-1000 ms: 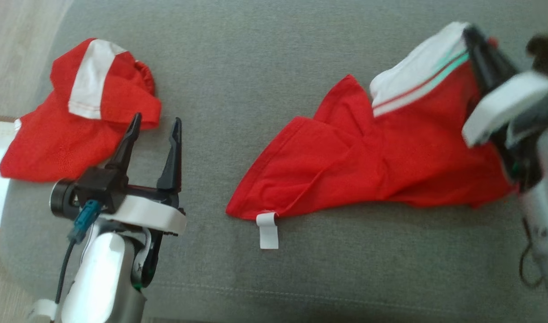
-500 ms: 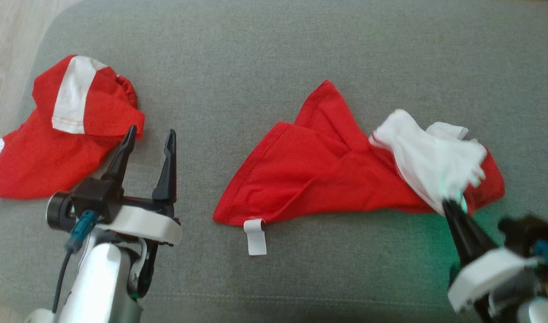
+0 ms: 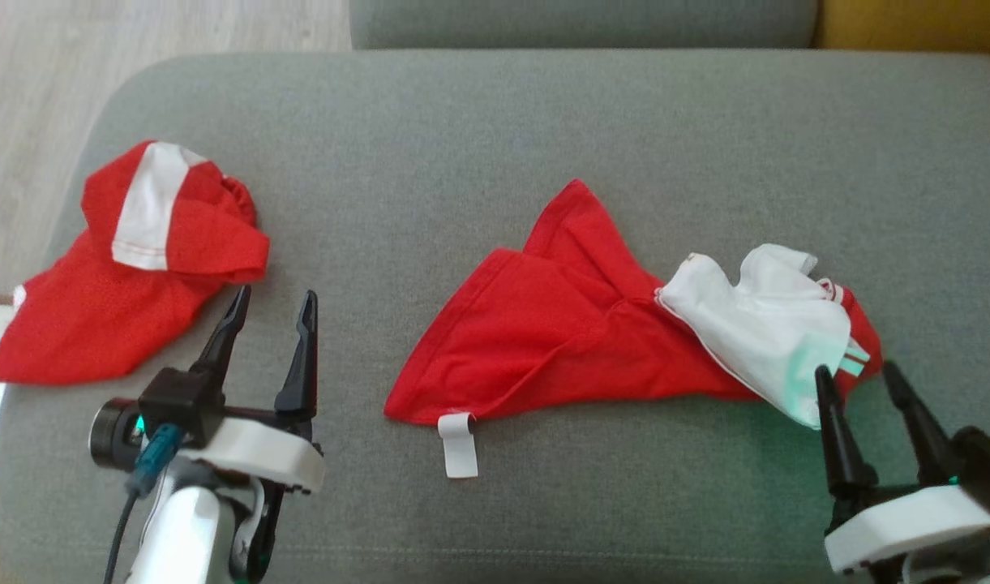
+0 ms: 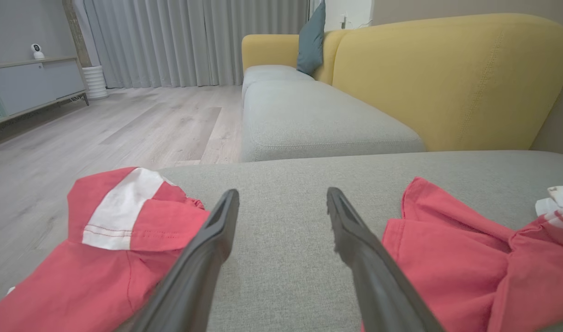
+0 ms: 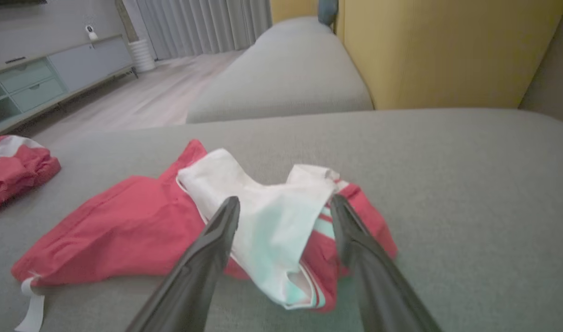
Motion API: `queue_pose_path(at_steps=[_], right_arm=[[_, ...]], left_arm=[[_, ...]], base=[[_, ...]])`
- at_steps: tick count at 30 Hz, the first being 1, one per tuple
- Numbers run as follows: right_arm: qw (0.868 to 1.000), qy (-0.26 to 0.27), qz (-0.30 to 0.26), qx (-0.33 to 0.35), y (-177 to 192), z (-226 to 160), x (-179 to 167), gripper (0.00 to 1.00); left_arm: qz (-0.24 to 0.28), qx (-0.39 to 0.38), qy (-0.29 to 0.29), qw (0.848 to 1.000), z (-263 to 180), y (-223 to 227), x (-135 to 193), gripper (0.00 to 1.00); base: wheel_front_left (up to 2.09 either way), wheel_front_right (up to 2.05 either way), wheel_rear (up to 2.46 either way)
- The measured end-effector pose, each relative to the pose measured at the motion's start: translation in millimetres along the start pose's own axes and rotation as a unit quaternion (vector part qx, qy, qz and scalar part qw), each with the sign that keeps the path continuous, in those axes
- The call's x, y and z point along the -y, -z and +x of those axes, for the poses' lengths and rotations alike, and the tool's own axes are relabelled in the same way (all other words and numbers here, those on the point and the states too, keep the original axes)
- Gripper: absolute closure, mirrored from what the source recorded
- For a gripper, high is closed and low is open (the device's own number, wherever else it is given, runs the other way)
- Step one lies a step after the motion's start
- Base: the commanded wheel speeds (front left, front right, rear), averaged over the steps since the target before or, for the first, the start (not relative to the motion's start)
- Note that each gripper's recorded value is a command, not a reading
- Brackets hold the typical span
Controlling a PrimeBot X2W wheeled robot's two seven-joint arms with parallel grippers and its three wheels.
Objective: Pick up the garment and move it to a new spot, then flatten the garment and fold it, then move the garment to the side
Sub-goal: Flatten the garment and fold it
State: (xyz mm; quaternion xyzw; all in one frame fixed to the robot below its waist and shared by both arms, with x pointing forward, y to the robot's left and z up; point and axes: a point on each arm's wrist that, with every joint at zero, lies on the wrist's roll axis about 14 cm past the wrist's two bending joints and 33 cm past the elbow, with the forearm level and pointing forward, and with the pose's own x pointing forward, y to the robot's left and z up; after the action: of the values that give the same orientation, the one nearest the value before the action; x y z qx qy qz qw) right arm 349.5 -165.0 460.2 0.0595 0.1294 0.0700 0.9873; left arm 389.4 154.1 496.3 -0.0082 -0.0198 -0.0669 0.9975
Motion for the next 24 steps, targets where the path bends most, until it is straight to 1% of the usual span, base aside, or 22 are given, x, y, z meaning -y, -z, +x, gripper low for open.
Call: queue_pose_path(at_steps=[1, 2, 8, 14, 24], right_arm=[[1.0, -0.002, -0.004, 0.016, -8.5, -0.6, -1.6, 0.0], [0.999, -0.009, -0.019, 0.049, -27.5, -3.2, -7.4, 0.0], [0.995, -0.039, -0.029, 0.088, -52.5, -1.7, -28.1, 0.0], [0.995, -0.049, -0.029, 0.085, -51.1, -2.9, -34.7, 0.0], [0.996, -0.048, -0.026, 0.078, -46.6, -2.4, -33.9, 0.0]], left_arm=[[0.001, 0.003, -0.001, 1.0, -1.3, -2.3, -0.3, 0.0], [0.003, 0.004, -0.006, 1.0, -10.0, -3.5, -1.6, 0.0], [0.005, 0.002, -0.013, 1.0, -25.7, -4.4, -3.6, 0.0], [0.01, 0.014, -0.016, 1.0, -28.1, -14.4, -4.9, 0.0], [0.012, 0.01, -0.013, 1.0, -32.6, -12.9, -2.2, 0.0]], base=[[0.0, 0.0, 0.0], [0.0, 0.0, 0.0], [0.0, 0.0, 0.0], [0.0, 0.0, 0.0], [0.0, 0.0, 0.0]])
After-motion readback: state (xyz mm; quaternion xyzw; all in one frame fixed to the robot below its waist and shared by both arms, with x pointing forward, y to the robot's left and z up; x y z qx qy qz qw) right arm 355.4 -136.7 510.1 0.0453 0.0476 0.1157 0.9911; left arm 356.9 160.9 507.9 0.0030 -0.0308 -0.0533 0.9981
